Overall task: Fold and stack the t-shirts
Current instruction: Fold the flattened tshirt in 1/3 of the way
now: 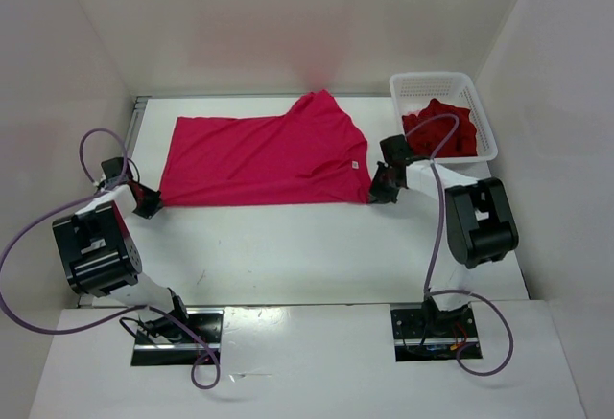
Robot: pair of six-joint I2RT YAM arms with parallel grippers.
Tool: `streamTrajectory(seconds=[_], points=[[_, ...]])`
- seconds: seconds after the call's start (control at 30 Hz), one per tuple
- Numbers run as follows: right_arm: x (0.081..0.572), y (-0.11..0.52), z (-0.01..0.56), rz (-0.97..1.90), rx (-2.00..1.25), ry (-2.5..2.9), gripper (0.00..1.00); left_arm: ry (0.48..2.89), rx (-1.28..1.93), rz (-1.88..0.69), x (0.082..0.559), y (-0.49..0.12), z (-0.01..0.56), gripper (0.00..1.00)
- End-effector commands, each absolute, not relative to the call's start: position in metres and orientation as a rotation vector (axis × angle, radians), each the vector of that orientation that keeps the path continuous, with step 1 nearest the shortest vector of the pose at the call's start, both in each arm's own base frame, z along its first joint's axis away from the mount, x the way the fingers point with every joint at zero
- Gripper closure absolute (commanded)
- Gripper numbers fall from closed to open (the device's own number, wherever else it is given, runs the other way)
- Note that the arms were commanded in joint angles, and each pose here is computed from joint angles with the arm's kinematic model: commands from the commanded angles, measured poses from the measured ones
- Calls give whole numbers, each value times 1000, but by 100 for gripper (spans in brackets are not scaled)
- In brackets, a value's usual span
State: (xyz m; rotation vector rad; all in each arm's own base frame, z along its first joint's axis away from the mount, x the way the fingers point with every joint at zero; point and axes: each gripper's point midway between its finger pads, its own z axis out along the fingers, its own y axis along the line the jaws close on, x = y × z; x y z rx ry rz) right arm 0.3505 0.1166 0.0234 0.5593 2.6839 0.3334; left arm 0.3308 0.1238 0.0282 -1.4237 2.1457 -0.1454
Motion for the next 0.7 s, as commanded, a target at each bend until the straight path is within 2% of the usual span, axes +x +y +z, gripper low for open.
streamTrajectory(seconds=[0.0, 0.07, 0.13, 0.17, 0.23, 0.27, 0.3, 0.33, 0.47, 0.5, 0.57, 0.6, 0.67], points=[[307, 100, 25, 310, 679, 2717, 95, 2153, -1409, -51, 311, 135, 41, 100], [287, 93, 24, 332, 748, 2734, 95, 2186, -1420, -31, 297, 130, 38, 100], [285, 95, 44, 418, 795, 2675, 90, 2203, -1417, -26, 284, 124, 40, 99], [280, 94, 46, 440, 806, 2678, 87, 2201, -1425, -37, 280, 123, 41, 95], [280, 96, 59, 486, 812, 2646, 76, 2172, -1407, -41, 278, 122, 52, 62], [278, 95, 61, 487, 811, 2644, 64, 2159, -1399, -42, 277, 121, 56, 45], [282, 92, 67, 490, 800, 2623, 60, 2159, -1399, -42, 277, 121, 56, 33], [284, 92, 76, 491, 777, 2617, 56, 2155, -1396, -43, 278, 122, 64, 0], [304, 89, 115, 487, 670, 2530, 53, 2126, -1382, -34, 283, 126, 77, 0], [308, 91, 121, 503, 640, 2519, 56, 2116, -1342, -59, 292, 122, 85, 0], [317, 112, 133, 554, 530, 2519, 70, 2091, -1258, -97, 306, 111, 102, 0], [322, 123, 135, 570, 488, 2519, 86, 2081, -1202, -128, 317, 102, 107, 14], [327, 164, 137, 639, 353, 2548, 95, 2085, -1059, -199, 335, 67, 122, 44]])
